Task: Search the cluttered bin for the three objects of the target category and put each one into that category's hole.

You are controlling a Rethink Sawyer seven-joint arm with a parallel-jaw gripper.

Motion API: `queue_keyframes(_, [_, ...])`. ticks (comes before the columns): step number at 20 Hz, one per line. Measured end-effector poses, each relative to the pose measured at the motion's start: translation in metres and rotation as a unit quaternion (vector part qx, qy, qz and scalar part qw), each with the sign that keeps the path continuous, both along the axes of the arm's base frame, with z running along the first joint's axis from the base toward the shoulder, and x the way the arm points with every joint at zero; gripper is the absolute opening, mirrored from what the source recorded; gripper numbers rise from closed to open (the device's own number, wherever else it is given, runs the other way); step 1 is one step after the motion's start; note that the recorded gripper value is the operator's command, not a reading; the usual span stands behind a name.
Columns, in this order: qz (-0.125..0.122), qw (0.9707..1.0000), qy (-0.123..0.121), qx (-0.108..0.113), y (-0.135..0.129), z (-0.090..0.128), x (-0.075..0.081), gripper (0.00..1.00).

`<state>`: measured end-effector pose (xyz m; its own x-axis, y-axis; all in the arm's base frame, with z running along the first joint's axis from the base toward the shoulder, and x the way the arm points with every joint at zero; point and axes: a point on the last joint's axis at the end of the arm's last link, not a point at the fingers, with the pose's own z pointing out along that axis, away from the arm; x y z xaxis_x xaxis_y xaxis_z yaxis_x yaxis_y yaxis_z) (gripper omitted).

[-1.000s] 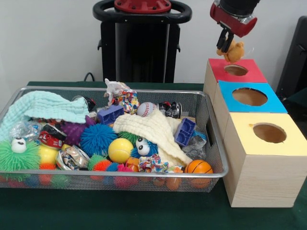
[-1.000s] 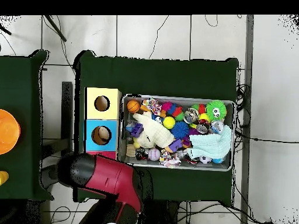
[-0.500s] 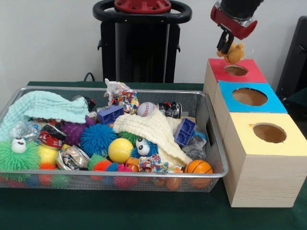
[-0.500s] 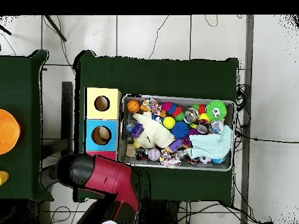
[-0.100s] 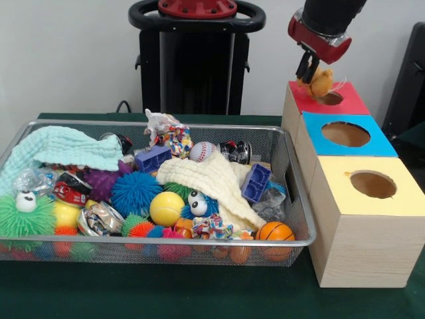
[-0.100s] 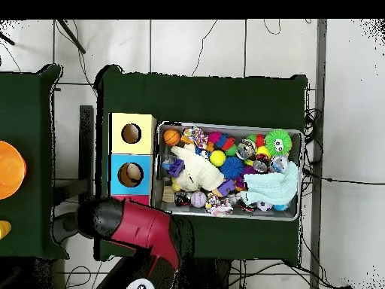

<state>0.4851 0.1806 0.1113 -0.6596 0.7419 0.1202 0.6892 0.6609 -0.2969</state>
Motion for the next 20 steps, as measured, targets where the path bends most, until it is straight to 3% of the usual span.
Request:
queue_keyframes(6, [0.002, 0.9999, -0.006, -0.009, -0.003, -0.012, 0.0, 0.0])
queue_keyframes(20, [0.002, 0.9998, -0.012, -0.012, -0.005, -0.015, 0.002, 0.0])
